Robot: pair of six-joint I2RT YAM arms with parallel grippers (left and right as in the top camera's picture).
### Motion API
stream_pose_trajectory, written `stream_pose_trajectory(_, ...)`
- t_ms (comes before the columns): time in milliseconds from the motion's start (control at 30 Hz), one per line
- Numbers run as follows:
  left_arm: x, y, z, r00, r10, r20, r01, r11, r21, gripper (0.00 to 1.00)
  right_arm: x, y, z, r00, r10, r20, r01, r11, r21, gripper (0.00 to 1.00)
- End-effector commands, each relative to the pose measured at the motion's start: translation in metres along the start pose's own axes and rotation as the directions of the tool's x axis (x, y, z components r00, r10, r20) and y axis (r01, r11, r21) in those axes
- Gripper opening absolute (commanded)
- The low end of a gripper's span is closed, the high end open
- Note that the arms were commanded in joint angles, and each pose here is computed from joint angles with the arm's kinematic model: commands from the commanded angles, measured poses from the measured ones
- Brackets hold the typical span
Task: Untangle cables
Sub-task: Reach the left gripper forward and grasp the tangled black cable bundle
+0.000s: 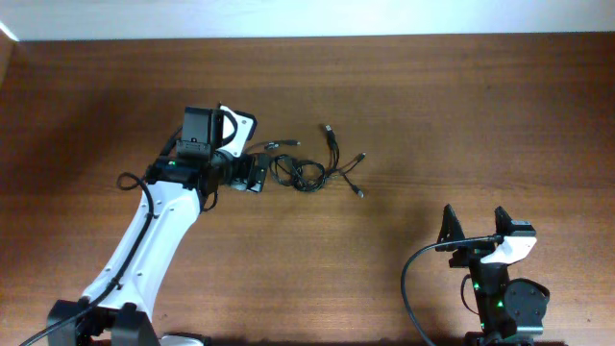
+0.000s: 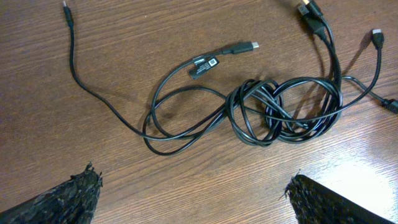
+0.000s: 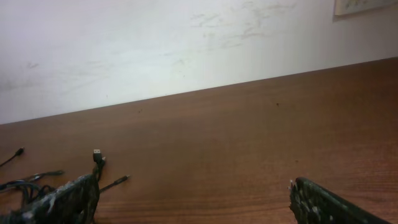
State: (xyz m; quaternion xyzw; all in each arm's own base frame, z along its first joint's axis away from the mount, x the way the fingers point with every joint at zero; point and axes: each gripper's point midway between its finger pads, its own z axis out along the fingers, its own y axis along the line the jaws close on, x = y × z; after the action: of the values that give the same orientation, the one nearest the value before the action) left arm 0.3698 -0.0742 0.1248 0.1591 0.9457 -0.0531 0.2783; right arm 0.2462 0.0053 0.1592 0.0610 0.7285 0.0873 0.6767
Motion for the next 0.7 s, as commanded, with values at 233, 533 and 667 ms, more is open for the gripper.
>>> stream_pose_trajectory(233, -0.013, -0.053, -0.007, 0.997, -0.074, 0.030, 0.061, 0.949, 0.310, 0.99, 0.003, 0.003, 0.000, 1.000, 0.000, -0.007, 0.000, 1.000, -0.018, 0.99)
stream_pose_trajectory(533, 0.004, -0.037, 0.042, 0.956, -0.281, -0.084, 0.286, 0.956, 0.060, 0.99, 0.003, 0.003, 0.000, 1.000, 0.000, -0.007, 0.000, 1.000, -0.018, 0.99)
stream_pose_trajectory(667, 0.010, -0.035, 0.047, 0.929, -0.363, -0.073, 0.358, 0.931, -0.076, 0.99, 0.003, 0.003, 0.000, 1.000, 0.000, -0.007, 0.000, 1.000, -0.018, 0.99)
